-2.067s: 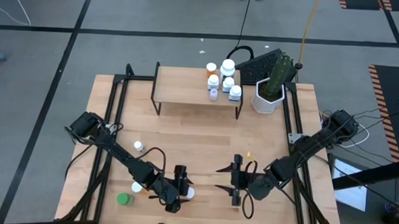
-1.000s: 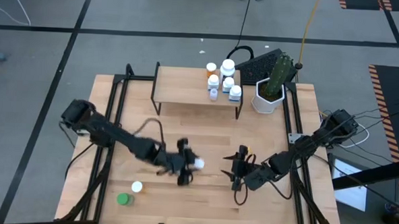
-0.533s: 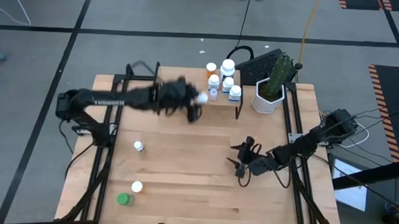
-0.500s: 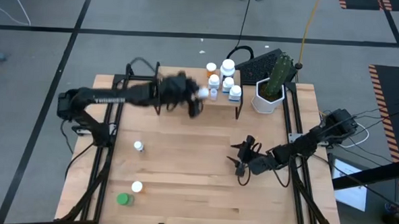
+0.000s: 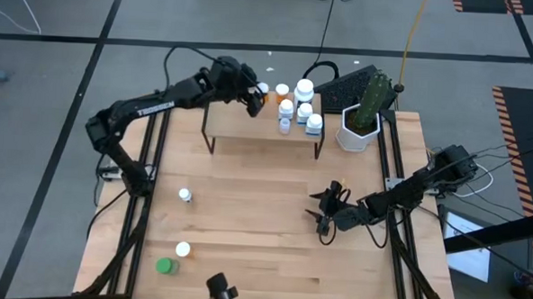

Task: Pick and place medicine bottles onto shelf by color
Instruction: Put the right orange pill bottle on the shelf

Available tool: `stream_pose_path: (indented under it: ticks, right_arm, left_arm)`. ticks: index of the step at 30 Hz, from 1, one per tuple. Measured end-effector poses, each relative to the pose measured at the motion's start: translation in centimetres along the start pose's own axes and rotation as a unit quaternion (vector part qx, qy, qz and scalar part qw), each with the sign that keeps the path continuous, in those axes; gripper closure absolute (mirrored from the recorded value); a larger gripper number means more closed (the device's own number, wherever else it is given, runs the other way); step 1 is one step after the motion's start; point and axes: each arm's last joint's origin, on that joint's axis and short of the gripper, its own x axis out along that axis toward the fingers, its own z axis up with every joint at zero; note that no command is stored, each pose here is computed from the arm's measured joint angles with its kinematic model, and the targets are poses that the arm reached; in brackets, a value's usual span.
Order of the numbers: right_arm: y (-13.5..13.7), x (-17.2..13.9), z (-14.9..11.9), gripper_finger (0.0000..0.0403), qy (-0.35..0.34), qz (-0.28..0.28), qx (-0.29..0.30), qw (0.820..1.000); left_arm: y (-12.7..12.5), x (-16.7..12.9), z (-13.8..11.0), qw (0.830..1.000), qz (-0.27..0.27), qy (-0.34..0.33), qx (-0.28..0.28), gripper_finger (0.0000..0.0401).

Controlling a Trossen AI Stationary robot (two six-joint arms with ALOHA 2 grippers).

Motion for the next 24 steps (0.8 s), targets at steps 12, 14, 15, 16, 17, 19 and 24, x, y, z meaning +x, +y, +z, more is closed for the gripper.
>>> stream_pose_path:
  ticks: [12, 14, 15, 16, 17, 19, 24]
  right_arm:
    - [0.1, 0.0, 0.1, 0.0161, 0.0, 0.015, 0.003, 1.0]
    - [0.1, 0.0, 0.1, 0.0161, 0.0, 0.015, 0.003, 1.0]
    - [0.1, 0.0, 0.1, 0.0161, 0.0, 0.015, 0.003, 1.0]
    - [0.1, 0.0, 0.1, 0.0161, 0.0, 0.015, 0.003, 1.0]
    - [0.1, 0.0, 0.1, 0.0161, 0.0, 0.015, 0.004, 1.0]
    - [0.1, 0.0, 0.1, 0.0161, 0.0, 0.015, 0.004, 1.0]
    - [0.2, 0.0, 0.1, 0.0161, 0.005, 0.026, 0.009, 1.0]
  left_arm:
    - [0.4, 4.1, -1.9, 1.0, 0.007, 0.018, -0.005, 0.0178]
    - [0.4, 4.1, -1.9, 1.0, 0.008, 0.018, -0.007, 0.0177]
    - [0.4, 4.1, -1.9, 1.0, 0.009, 0.018, -0.01, 0.0175]
    - [0.4, 4.1, -1.9, 1.0, 0.009, 0.018, -0.014, 0.0171]
    - [0.4, 4.1, -1.9, 1.0, 0.008, 0.018, -0.015, 0.0164]
    - [0.2, 4.1, -2.1, 1.0, 0.006, 0.026, -0.007, 0.0148]
    - [-0.2, 4.0, -1.8, 1.0, 0.013, 0.018, -0.001, 0.0094]
